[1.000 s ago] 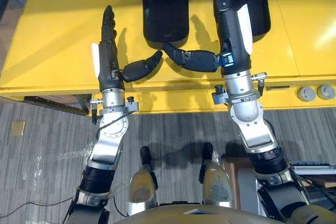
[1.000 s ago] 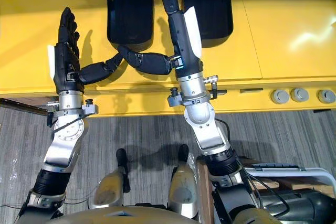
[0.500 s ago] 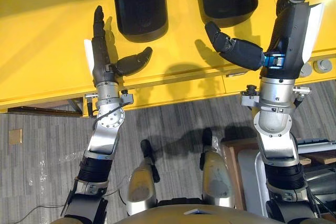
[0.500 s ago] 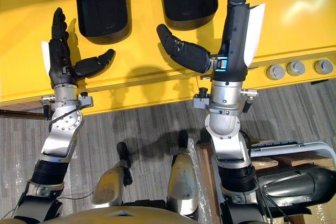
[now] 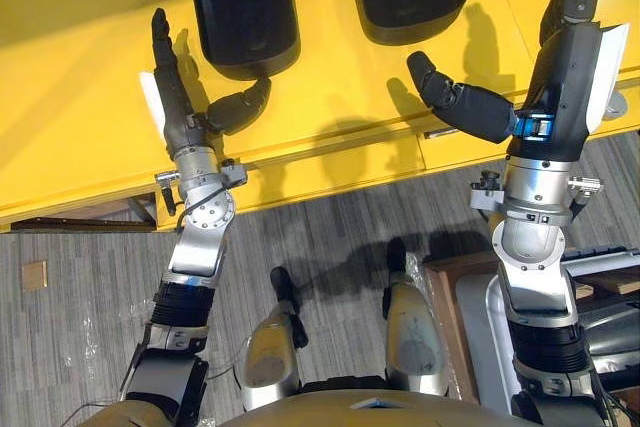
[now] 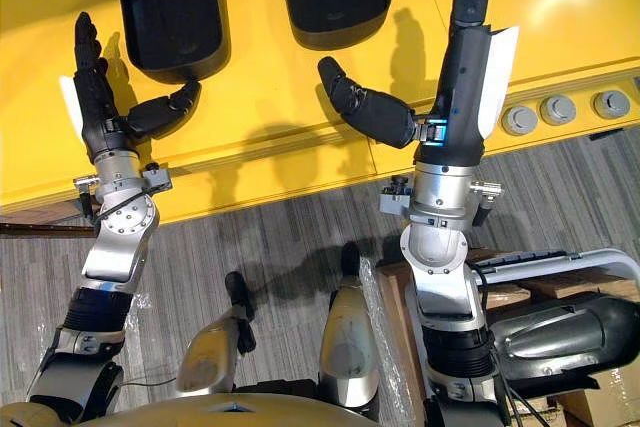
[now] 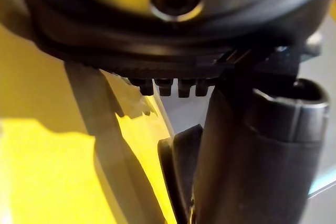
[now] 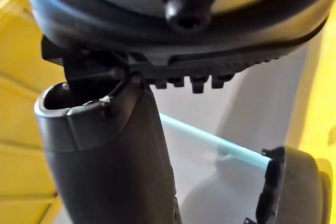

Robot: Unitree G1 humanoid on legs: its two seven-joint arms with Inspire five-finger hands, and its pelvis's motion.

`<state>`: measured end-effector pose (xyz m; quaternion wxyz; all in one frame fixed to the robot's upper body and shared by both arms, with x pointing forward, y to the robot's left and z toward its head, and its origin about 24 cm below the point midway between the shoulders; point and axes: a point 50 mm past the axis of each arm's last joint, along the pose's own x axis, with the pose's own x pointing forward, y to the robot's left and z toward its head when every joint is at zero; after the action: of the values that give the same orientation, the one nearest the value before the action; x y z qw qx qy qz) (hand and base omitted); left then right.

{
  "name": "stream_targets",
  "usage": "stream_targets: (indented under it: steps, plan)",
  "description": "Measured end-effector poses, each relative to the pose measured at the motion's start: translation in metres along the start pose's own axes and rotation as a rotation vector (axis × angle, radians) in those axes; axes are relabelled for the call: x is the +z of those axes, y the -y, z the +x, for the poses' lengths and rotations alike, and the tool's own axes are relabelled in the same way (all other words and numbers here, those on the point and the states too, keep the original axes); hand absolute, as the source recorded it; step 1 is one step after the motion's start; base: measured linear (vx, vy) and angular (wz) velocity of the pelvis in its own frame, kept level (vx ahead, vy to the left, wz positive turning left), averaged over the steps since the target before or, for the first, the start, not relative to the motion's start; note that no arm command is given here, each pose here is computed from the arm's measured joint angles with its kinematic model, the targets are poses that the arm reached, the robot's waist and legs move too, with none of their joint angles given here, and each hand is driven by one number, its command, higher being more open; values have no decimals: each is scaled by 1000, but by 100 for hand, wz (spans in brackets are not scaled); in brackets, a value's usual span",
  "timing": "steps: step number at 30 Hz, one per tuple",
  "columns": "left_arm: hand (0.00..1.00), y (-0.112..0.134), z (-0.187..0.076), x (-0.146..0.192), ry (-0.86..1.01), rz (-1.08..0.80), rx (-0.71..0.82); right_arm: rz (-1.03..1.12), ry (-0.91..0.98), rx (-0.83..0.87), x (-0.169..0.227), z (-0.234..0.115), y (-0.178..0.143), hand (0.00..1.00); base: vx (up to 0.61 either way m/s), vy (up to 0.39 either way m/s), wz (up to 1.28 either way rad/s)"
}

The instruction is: Walk over and take three plastic housings, then place them on the shelf

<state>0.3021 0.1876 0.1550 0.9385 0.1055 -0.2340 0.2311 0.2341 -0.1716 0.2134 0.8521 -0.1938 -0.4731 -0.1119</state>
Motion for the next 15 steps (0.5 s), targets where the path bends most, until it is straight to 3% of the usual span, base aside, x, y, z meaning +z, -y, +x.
stream_targets:
  steps: [15]
  plan:
    - [100,-4,7,-9,-31,20,70,12,-27,18,-2,-5,0,100,-1,5,-4]
